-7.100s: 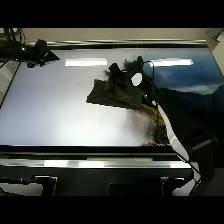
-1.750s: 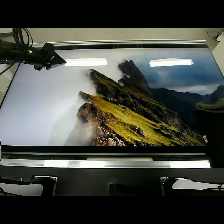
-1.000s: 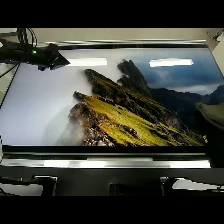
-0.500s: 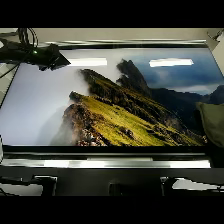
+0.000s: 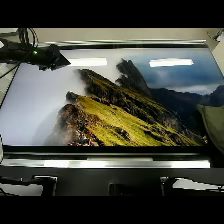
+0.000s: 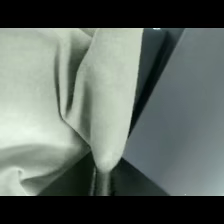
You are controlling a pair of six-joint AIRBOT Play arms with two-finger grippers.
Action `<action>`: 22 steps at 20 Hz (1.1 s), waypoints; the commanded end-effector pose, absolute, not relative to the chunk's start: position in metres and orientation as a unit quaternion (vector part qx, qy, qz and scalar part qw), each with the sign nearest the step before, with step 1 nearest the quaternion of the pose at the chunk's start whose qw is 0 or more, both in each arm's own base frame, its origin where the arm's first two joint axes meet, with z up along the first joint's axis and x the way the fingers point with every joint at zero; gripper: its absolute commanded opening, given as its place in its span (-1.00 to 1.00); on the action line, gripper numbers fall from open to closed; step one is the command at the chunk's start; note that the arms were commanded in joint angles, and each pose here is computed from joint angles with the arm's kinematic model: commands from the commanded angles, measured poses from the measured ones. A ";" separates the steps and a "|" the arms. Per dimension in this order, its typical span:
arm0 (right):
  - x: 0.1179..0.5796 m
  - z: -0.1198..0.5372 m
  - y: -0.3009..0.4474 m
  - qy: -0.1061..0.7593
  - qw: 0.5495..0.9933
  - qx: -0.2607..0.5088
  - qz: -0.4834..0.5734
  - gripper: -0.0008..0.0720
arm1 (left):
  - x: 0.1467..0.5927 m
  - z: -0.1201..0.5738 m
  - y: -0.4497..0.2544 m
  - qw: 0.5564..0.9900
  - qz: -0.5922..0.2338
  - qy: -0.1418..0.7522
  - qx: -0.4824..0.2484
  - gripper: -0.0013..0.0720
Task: Fold the clothes and pants, and hang the long-sleeved shirts on hangers.
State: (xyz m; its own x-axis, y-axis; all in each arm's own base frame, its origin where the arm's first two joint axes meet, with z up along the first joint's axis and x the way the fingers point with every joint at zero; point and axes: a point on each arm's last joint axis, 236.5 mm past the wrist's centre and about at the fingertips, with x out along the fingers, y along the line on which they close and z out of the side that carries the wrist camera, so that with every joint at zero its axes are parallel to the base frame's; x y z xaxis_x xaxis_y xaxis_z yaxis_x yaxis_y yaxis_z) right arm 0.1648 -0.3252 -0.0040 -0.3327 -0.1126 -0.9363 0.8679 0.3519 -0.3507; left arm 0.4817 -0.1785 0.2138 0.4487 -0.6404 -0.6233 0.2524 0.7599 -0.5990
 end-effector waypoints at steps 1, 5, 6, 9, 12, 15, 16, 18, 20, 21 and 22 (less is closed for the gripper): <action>0.157 -0.002 -0.326 0.653 0.493 0.293 -0.494 -0.37 | 0.482 0.214 -0.179 0.824 -0.272 0.449 -0.214 -0.92; 0.158 0.015 -0.320 0.639 0.504 0.300 -0.498 0.70 | 0.482 0.214 -0.179 0.825 -0.274 0.447 -0.210 -0.92; 0.163 0.024 -0.323 0.620 0.523 0.300 -0.502 0.68 | 0.482 0.214 -0.179 0.826 -0.277 0.446 -0.206 -0.92; 0.245 0.060 -0.311 0.504 0.673 0.346 -0.415 0.29 | 0.486 0.216 -0.173 0.832 -0.275 0.437 -0.203 -0.92; 0.365 0.118 -0.244 0.392 0.814 0.356 -0.240 -0.43 | 0.501 0.219 -0.149 0.850 -0.252 0.416 -0.203 -0.92; 0.443 0.140 -0.124 0.387 0.871 0.293 -0.081 -0.89 | 0.510 0.213 -0.100 0.879 -0.204 0.405 -0.149 -0.93; 0.461 0.146 -0.083 0.382 0.885 0.263 -0.039 -0.89 | 0.512 0.211 -0.079 0.889 -0.178 0.403 -0.123 -0.93; 0.487 0.161 0.001 0.355 0.912 0.199 0.044 -0.89 | 0.512 0.211 -0.038 0.905 -0.113 0.402 -0.077 -0.93; 0.497 0.173 0.071 0.328 0.928 0.143 0.103 -0.89 | 0.510 0.214 -0.010 0.914 -0.066 0.399 -0.039 -0.93; 0.496 0.174 0.099 0.324 0.929 0.128 0.125 -0.89 | 0.510 0.218 -0.004 0.917 -0.056 0.394 -0.031 -0.93; 0.493 0.172 0.119 0.326 0.927 0.118 0.142 -0.89 | 0.510 0.221 -0.003 0.919 -0.054 0.389 -0.030 -0.93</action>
